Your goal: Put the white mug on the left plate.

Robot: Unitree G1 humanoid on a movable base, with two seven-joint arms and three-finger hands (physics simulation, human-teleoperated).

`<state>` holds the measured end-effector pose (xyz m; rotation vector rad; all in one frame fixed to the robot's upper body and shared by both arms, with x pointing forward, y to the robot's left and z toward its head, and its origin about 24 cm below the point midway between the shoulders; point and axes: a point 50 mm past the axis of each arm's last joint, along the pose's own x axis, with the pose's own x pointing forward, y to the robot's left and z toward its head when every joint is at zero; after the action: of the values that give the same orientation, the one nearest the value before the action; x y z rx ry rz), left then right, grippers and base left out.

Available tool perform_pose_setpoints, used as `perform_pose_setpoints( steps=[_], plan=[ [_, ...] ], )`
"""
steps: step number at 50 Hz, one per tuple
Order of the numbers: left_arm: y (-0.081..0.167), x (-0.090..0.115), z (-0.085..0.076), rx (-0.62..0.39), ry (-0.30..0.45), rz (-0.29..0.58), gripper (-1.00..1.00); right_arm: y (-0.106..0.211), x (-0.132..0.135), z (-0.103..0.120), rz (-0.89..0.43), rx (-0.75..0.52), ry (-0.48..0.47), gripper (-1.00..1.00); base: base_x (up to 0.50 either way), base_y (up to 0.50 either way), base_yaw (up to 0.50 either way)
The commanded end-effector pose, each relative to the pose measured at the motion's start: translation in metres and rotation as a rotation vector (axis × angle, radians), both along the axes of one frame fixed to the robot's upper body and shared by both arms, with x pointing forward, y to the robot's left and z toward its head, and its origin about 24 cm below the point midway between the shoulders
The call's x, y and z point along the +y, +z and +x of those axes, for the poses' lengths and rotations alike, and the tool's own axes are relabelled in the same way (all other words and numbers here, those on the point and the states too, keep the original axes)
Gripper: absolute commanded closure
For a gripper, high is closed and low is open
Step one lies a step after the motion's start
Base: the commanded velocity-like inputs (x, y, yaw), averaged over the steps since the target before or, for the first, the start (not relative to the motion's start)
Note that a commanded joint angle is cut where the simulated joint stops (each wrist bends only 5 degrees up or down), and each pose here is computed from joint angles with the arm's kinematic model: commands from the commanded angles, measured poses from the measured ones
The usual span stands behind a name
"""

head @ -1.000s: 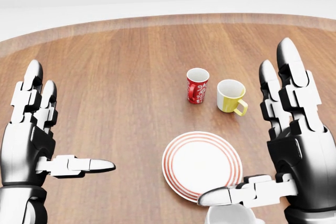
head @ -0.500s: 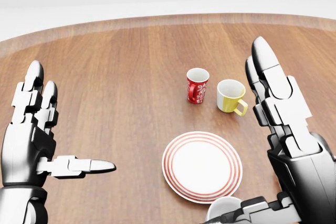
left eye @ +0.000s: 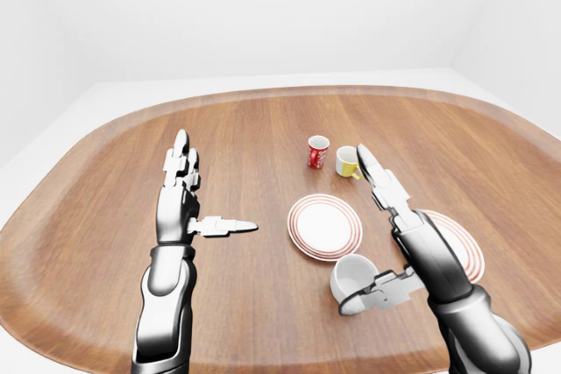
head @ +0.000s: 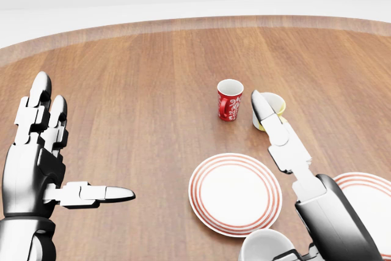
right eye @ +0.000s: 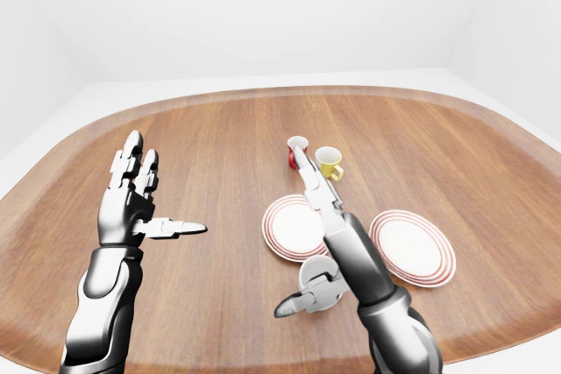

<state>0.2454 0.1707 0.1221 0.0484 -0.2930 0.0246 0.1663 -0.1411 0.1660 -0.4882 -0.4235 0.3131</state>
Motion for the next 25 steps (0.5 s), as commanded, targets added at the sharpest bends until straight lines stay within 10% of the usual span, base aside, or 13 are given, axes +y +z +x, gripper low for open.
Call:
perform_pose_setpoints(
  steps=[1,25],
  plan=[
    [0.0,0.0,0.0,0.002,0.001,0.0,-1.0,-0.01,-0.001,0.0,-0.07,0.063,-0.004,-1.0,0.0,0.0,0.0],
    [-0.001,0.0,0.0,0.003,0.002,0.0,-1.0,-0.039,-0.008,0.006,-0.22,0.205,-0.119,-1.0,0.0,0.0,0.0]
  ],
)
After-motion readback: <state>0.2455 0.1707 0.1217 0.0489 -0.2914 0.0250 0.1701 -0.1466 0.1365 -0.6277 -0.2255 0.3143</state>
